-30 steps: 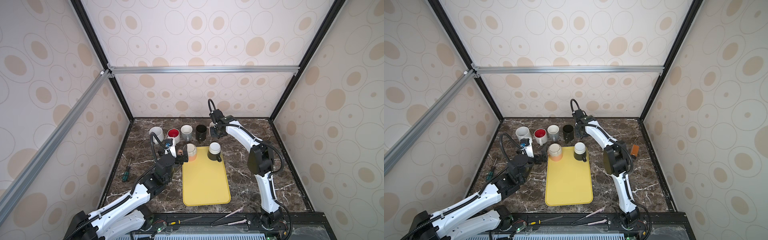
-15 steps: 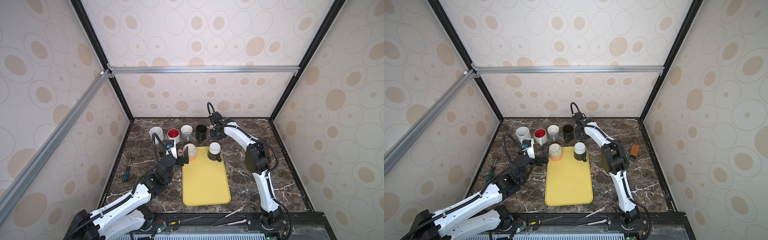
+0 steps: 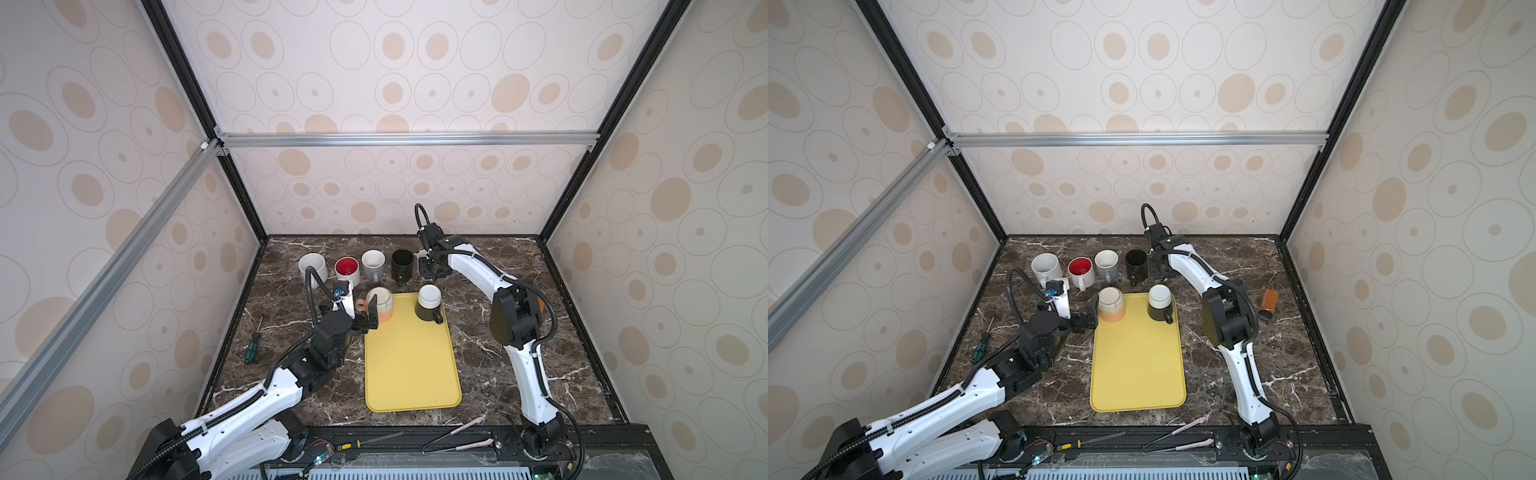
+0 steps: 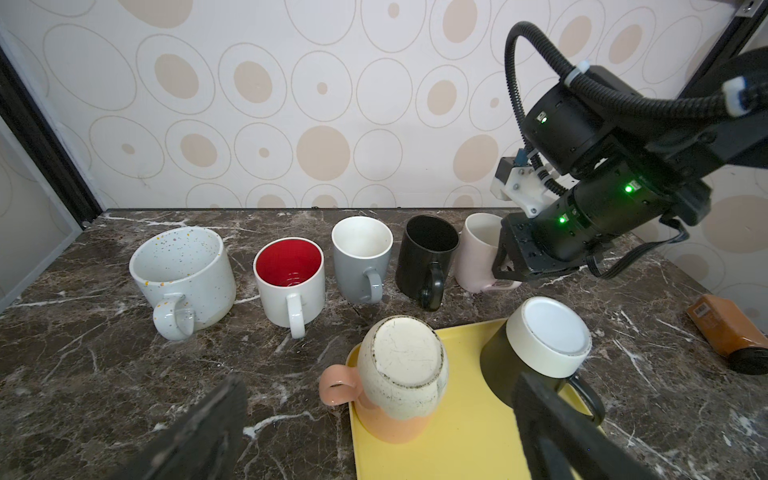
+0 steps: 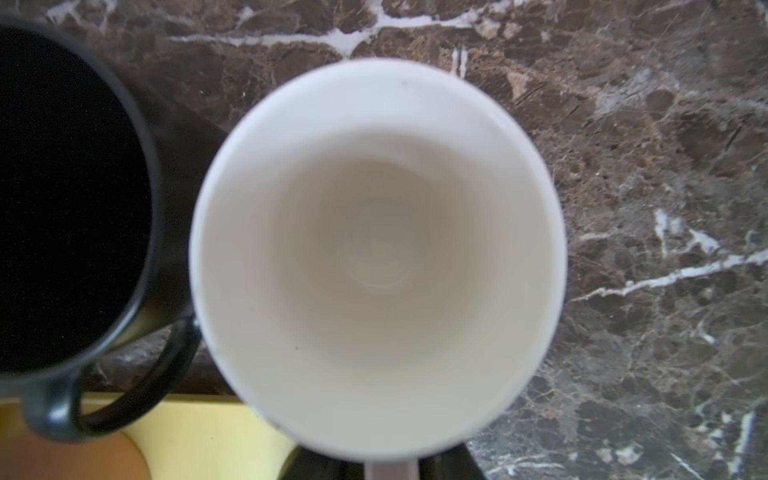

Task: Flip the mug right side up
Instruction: 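Lower the pink mug upright onto the table beside the black mug with right gripper, then open the right gripper and raise it off the pink mug, then move the right gripper over the upside-down white-topped black mug on the tray, then lower the right gripper onto the black mug's base and close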

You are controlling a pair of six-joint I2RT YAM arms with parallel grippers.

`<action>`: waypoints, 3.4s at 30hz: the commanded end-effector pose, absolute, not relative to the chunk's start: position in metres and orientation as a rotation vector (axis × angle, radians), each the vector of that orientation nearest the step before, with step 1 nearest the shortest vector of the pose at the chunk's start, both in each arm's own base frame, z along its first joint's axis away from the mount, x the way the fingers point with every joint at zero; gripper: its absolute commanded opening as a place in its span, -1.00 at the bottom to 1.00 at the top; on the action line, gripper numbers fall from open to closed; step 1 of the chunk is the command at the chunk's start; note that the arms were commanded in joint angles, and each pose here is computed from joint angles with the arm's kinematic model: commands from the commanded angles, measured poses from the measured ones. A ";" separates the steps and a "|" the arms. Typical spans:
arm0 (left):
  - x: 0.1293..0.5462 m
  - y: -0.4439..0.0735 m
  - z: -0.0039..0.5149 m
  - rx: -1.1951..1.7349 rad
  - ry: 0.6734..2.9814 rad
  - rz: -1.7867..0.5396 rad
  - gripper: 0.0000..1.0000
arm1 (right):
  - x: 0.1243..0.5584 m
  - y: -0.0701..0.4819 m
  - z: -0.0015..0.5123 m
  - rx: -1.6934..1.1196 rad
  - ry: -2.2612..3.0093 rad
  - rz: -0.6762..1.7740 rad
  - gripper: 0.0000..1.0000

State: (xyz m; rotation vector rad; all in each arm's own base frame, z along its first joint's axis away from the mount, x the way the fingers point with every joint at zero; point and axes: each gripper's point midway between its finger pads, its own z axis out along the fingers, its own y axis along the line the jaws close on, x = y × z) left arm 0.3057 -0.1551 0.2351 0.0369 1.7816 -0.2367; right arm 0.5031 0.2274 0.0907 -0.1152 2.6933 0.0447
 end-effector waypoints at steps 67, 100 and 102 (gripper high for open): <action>0.316 -0.167 0.210 0.018 1.856 -0.595 0.98 | 0.336 0.217 0.111 -0.463 2.676 0.127 -0.10; 0.319 -0.179 0.190 0.026 1.907 -0.673 0.95 | 0.365 0.218 0.068 -0.438 2.705 0.107 -0.35; 0.319 -0.181 0.189 0.029 1.909 -0.680 0.95 | 0.365 0.218 0.067 -0.443 2.705 0.109 -0.39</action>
